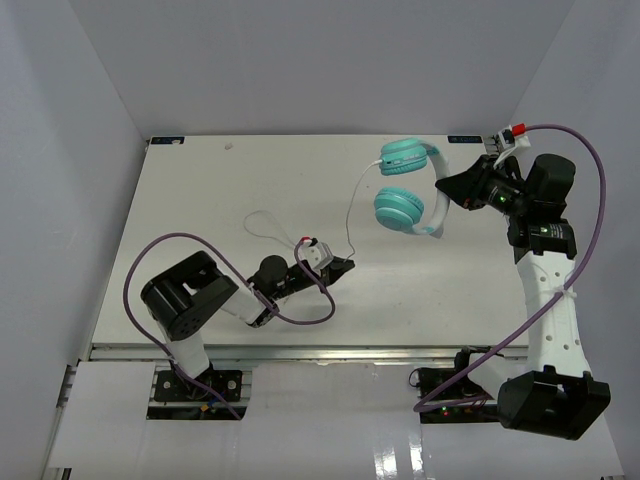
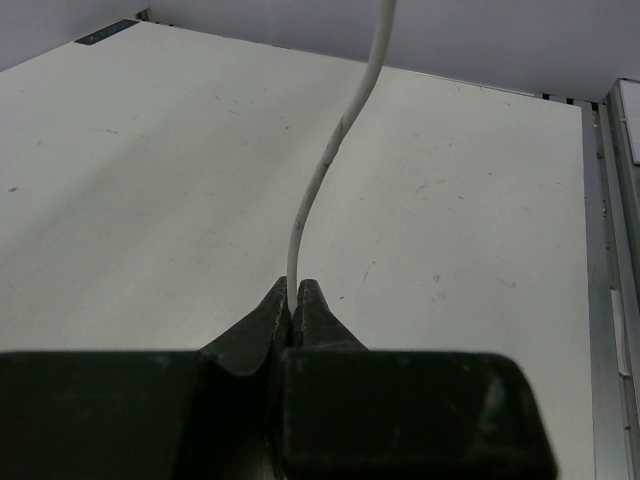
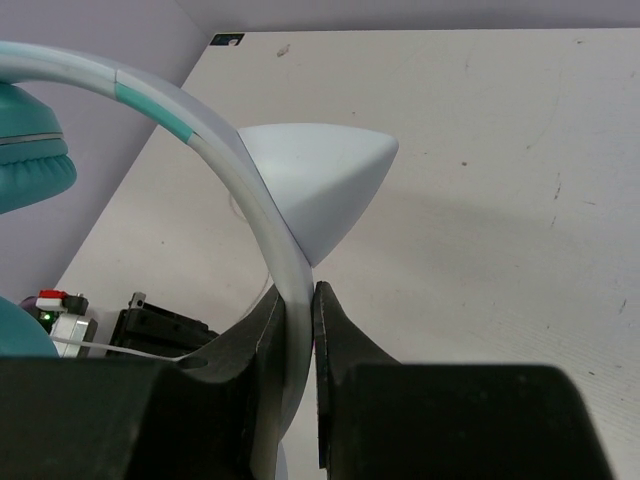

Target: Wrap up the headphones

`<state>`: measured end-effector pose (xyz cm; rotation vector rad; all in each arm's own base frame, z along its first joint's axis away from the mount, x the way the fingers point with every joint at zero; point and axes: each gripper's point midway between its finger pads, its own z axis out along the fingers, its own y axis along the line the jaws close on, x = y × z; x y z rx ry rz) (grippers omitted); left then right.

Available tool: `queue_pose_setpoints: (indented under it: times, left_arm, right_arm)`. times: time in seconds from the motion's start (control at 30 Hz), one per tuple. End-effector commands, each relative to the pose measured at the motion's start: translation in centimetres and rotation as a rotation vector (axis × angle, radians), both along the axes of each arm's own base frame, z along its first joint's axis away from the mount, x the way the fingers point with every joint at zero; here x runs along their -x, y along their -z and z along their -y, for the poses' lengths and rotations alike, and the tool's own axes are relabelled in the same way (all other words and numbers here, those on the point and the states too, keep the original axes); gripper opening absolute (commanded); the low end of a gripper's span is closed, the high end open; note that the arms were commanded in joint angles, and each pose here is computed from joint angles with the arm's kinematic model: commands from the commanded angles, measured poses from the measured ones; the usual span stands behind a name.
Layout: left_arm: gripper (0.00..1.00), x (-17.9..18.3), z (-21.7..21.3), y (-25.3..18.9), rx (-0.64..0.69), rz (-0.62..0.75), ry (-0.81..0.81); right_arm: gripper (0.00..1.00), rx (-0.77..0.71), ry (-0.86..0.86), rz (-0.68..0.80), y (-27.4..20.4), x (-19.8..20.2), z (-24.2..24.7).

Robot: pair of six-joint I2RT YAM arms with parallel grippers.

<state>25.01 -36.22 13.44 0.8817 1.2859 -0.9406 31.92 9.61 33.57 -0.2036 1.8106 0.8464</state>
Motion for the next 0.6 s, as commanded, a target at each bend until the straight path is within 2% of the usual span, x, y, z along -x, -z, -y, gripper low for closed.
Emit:
queue_pose_setpoints:
  times: [0.0, 0.27, 0.43, 0.57]
  left_arm:
    - [0.0, 1.2, 0.2, -4.3, 0.094, 0.102, 0.055]
    - [0.0, 0.9, -0.8, -2.5, 0.071, 0.011, -0.007]
    - [0.0, 0.6, -0.3, -2.0, 0.037, -0.022, -0.001]
    - [0.0, 0.1, 1.3, -1.2, -0.027, -0.124, 0.017]
  right_arm:
    - [0.08, 0.019, -0.019, 0.145, -3.9, 0.6, -0.2]
    - [0.08, -0.043, -0.066, 0.12, -4.5, 0.8, -1.0]
    - [0.08, 0.009, -0.062, 0.159, -4.7, 1.1, -0.8]
    - [0.08, 0.084, 0.078, 0.183, -4.5, -0.1, 1.3]
